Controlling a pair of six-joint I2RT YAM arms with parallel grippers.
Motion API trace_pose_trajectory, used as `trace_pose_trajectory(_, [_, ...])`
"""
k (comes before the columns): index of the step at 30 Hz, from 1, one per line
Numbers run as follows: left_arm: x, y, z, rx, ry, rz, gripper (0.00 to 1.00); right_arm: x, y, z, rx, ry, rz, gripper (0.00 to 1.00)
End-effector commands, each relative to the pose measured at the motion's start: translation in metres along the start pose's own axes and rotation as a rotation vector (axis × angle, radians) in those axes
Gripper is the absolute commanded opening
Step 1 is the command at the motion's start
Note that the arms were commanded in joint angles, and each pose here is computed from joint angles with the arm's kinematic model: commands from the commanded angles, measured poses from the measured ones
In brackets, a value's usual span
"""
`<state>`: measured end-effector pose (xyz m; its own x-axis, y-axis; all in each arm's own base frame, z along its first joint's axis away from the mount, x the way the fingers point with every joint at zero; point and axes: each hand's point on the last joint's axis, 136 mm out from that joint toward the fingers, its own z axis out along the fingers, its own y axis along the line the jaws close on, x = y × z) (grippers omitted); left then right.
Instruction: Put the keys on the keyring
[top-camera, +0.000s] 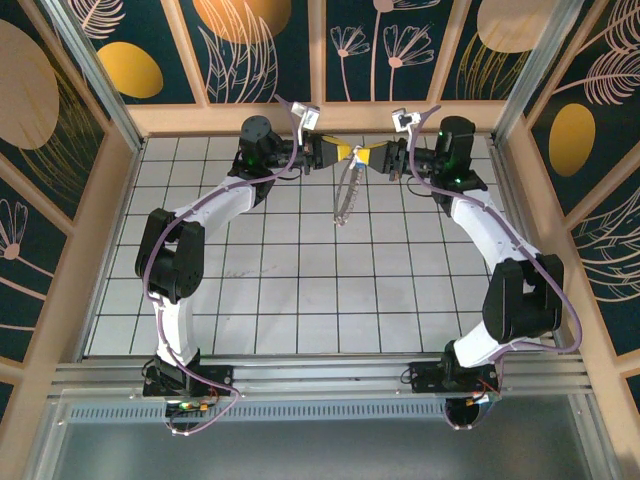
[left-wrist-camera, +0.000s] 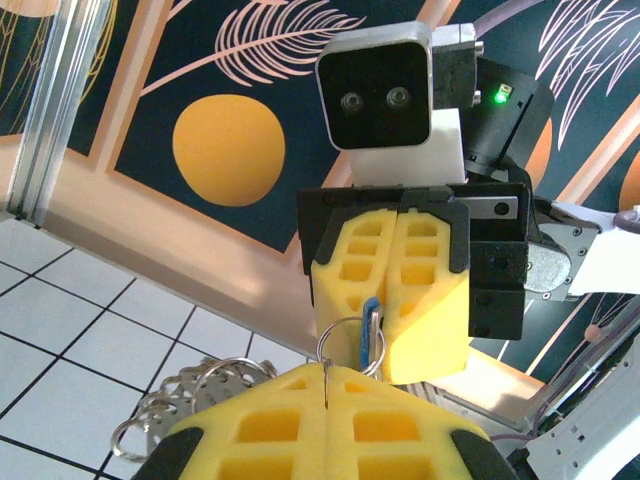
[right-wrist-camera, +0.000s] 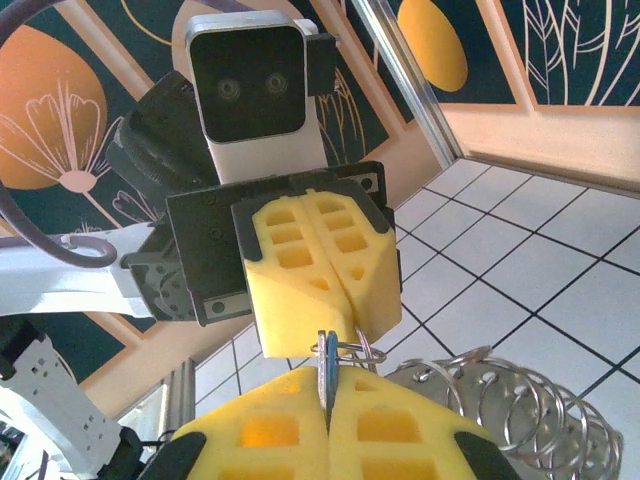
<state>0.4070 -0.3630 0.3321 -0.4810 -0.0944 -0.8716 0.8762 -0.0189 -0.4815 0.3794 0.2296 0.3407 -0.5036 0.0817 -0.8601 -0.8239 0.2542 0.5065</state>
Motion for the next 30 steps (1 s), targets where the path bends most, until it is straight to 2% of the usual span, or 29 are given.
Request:
trace_pose_trajectory(1, [-0.02,-0.016,-0.004,0.012,-0.037,0.089,0.0,-0.008,-0.002,-0.003,0.01,0.003,-0.035,0.0])
trace_pose_trajectory(15, [-0.019,-0.014,-0.004,0.008,-0.036,0.088,0.0,-0.008,-0.013,-0.018,0.028,0.004,-0.027,0.0])
trace_pose_trajectory(30, [-0.021,-0.015,-0.003,0.011,-0.04,0.086,0.0,-0.01,0.001,0.0,-0.029,0.038,-0.05,0.0])
